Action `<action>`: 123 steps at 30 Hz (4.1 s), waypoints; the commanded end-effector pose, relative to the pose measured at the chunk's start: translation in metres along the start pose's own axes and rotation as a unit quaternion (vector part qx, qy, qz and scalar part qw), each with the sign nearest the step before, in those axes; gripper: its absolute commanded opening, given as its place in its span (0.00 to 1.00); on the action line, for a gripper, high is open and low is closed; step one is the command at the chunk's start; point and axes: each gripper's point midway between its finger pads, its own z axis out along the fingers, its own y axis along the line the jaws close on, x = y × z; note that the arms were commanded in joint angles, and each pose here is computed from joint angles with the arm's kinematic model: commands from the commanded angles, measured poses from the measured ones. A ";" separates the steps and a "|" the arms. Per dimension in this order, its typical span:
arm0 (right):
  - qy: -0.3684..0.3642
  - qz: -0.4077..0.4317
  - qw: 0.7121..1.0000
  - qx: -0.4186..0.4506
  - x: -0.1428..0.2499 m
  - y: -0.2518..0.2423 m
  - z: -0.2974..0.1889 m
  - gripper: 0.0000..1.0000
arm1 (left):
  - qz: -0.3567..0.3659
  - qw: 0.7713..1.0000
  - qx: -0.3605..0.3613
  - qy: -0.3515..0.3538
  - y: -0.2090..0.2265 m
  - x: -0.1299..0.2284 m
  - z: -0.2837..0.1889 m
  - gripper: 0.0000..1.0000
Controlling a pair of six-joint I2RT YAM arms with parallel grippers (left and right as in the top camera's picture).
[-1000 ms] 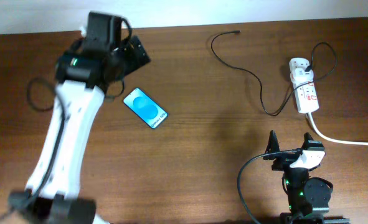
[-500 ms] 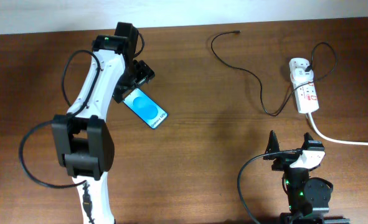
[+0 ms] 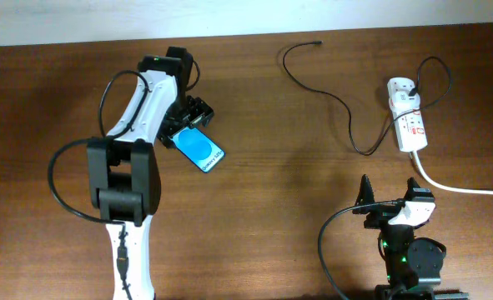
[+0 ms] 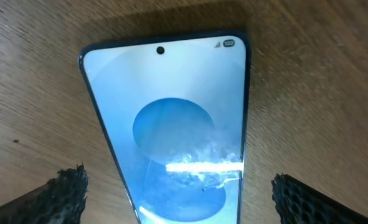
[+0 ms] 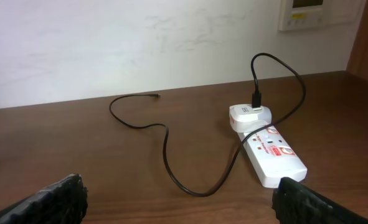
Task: Plug charger to phone and switch on socket
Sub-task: 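Move left gripper over the phone and lower onto it, then grasp the phone with left gripper and lift it upright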
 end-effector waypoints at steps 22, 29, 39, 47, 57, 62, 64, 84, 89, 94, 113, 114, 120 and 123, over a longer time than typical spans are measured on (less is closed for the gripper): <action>0.001 0.004 1.000 0.008 0.002 -0.003 0.000 0.99 | -0.032 0.999 -0.001 0.012 0.003 0.009 0.039 0.99; 0.001 0.004 1.000 0.008 0.002 -0.003 0.000 0.98 | -0.023 1.000 -0.005 0.015 0.000 0.018 0.047 0.99; 0.001 0.004 1.000 0.008 0.002 -0.003 0.000 0.98 | -0.035 0.999 -0.018 0.030 0.000 0.033 0.048 0.99; 0.001 0.004 1.000 0.008 0.002 -0.003 0.000 0.98 | -0.063 0.997 -0.030 0.027 0.005 0.033 0.050 0.99; 0.001 0.004 1.000 0.008 0.002 -0.003 0.000 0.98 | -0.094 0.995 -0.047 0.004 0.017 0.020 0.050 0.99; 0.001 0.004 1.000 0.008 0.002 -0.003 0.000 0.98 | -0.105 0.993 -0.047 0.005 0.024 0.013 0.050 0.99; 0.001 0.004 1.000 0.008 0.002 -0.003 0.000 0.99 | -0.107 0.993 -0.046 0.004 0.024 0.012 0.050 0.99; 0.001 0.004 1.000 0.008 0.002 -0.003 0.000 0.98 | -0.107 0.993 -0.055 0.011 0.030 0.017 0.055 0.73; 0.001 0.004 1.000 0.008 0.002 -0.003 0.000 0.98 | -0.106 0.993 -0.057 0.013 0.030 0.017 0.054 0.66; 0.001 0.004 1.000 0.008 0.002 -0.003 0.000 0.98 | -0.106 0.991 -0.073 0.026 0.038 0.025 0.053 0.63; 0.001 0.004 1.000 0.008 0.002 -0.003 0.000 0.98 | -0.004 0.994 0.009 0.113 0.004 0.048 0.023 0.66; 0.001 0.004 1.000 0.008 0.002 -0.003 0.000 0.98 | 0.007 0.992 0.022 0.122 0.000 0.051 0.020 0.65; 0.001 0.004 1.000 0.008 0.002 -0.003 0.000 0.98 | 0.057 0.979 0.088 0.174 -0.020 0.069 0.004 0.66; 0.001 0.004 1.000 0.008 0.002 -0.003 0.000 0.98 | 0.080 0.968 0.127 0.201 -0.031 0.079 -0.003 0.66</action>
